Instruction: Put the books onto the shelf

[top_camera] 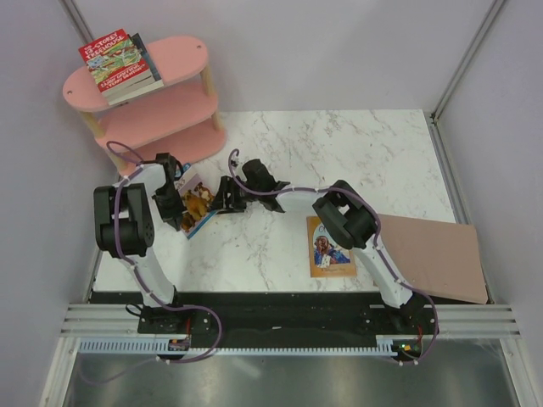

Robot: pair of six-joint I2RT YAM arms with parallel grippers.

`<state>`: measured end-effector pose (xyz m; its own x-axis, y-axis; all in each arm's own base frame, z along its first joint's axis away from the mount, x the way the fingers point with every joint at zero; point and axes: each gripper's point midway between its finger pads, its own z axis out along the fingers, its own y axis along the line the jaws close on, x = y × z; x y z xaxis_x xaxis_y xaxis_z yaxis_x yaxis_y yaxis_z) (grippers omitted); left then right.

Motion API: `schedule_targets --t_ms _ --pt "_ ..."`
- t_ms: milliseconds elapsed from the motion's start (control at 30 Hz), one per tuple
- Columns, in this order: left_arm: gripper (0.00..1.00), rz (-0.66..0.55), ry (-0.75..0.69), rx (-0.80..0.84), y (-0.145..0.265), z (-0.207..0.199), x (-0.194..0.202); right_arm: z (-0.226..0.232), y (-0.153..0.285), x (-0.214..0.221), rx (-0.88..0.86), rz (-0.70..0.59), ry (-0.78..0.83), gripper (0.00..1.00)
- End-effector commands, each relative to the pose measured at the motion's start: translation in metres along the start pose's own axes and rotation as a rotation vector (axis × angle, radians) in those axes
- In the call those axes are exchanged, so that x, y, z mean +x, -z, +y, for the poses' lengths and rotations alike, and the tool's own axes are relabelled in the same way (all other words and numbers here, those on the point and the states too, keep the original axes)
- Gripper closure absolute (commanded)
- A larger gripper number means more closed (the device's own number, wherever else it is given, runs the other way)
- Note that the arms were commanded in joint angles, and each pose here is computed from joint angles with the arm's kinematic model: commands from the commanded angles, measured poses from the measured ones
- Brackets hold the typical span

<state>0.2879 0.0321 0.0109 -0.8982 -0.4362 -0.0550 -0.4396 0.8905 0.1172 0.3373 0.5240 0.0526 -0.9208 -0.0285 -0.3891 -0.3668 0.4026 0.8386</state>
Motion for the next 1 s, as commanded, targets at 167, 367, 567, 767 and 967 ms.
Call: schedule_targets --t_ms 167,367,567,767,967 --pt "0.98 0.019 -0.082 0.065 -0.024 -0.038 0.003 0.037 -0.006 -0.004 -0.084 -0.035 -0.005 0.44" --pt "0.98 -0.028 -0.117 0.061 -0.011 -0.044 0.008 0.035 -0.001 -0.002 -0.086 -0.056 -0.021 0.93" --pt "0.39 -0.2 -0.101 0.159 0.051 -0.04 0.012 0.028 0.045 -0.015 -0.011 -0.127 0.028 1.0" --pt "0.0 -0.399 -0.102 0.506 0.143 -0.068 0.026 0.045 0.116 -0.045 0.009 -0.228 0.086 1.0" --pt "0.0 -0.678 0.004 0.991 0.25 -0.093 0.045 0.091 0.184 -0.079 -0.018 -0.356 0.149 1.0"
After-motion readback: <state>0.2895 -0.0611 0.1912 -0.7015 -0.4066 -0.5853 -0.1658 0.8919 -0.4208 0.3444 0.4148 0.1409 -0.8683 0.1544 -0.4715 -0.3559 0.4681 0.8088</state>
